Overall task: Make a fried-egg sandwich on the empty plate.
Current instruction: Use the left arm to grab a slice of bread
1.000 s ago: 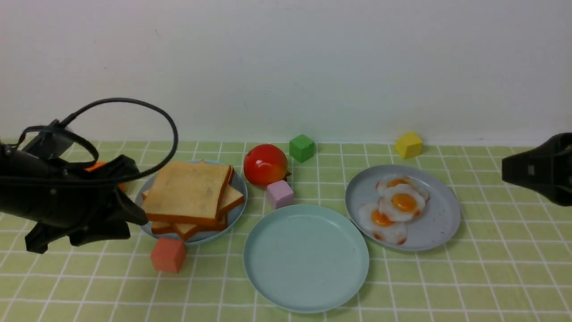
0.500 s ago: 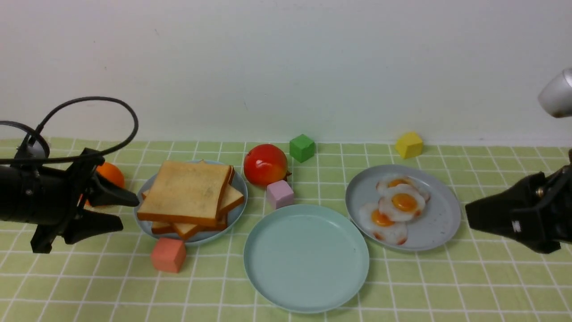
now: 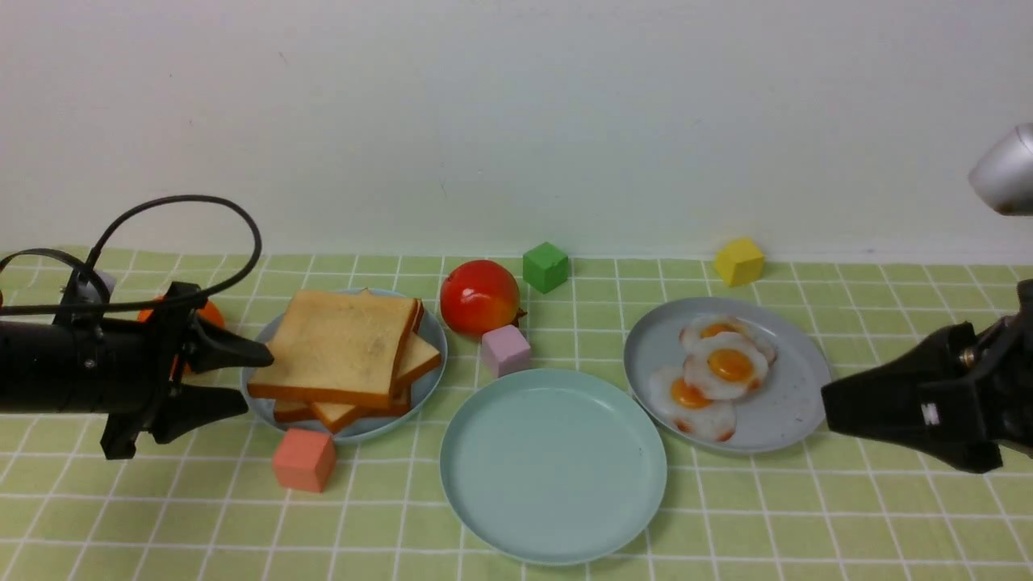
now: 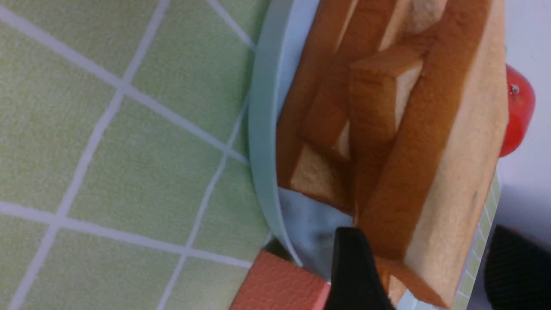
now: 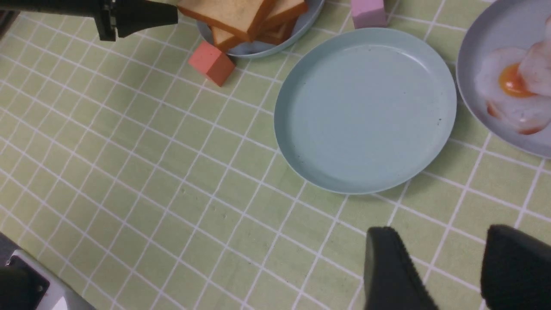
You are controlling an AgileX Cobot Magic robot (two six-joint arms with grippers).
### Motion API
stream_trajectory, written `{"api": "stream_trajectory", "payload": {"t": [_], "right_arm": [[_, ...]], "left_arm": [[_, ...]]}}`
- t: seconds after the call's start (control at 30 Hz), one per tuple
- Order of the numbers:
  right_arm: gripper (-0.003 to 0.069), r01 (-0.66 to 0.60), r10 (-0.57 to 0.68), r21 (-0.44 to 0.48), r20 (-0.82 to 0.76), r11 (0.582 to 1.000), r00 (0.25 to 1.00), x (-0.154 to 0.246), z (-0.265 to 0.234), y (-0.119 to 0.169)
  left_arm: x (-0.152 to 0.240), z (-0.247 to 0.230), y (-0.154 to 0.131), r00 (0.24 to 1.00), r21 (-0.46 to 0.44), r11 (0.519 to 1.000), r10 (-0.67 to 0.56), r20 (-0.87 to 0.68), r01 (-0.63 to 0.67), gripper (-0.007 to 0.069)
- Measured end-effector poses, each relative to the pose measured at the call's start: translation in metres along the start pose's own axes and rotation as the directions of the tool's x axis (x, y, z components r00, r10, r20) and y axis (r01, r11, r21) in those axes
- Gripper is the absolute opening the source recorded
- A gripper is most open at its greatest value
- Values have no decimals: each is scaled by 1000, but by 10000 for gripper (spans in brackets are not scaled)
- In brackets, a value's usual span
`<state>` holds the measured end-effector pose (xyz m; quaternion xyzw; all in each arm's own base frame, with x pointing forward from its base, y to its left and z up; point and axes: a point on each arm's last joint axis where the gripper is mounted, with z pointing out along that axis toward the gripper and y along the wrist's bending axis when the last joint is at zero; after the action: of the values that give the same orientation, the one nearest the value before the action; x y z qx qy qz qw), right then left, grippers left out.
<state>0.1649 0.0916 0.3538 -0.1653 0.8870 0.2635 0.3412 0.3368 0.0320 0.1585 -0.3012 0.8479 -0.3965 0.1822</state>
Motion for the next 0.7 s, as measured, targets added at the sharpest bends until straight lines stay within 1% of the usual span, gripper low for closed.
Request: {"api": "stream_trajectory", "payload": {"t": [0.13,0.3,0.7], "right_arm": [[323,-6,6,-8,-4,1000,1000,0,0,1],[323,-9,9,-12,-4,1000,1000,0,0,1],[323,-36,36,-44,1,998,999,0,0,4]], "left_arm": [[-1,4,5,1000,-3,1000,-13,-4,13,414],[-2,5,3,1000,13,1000,-8,10,8,414],[-4,5,1,996,36,996,85,31,-86,414]]}}
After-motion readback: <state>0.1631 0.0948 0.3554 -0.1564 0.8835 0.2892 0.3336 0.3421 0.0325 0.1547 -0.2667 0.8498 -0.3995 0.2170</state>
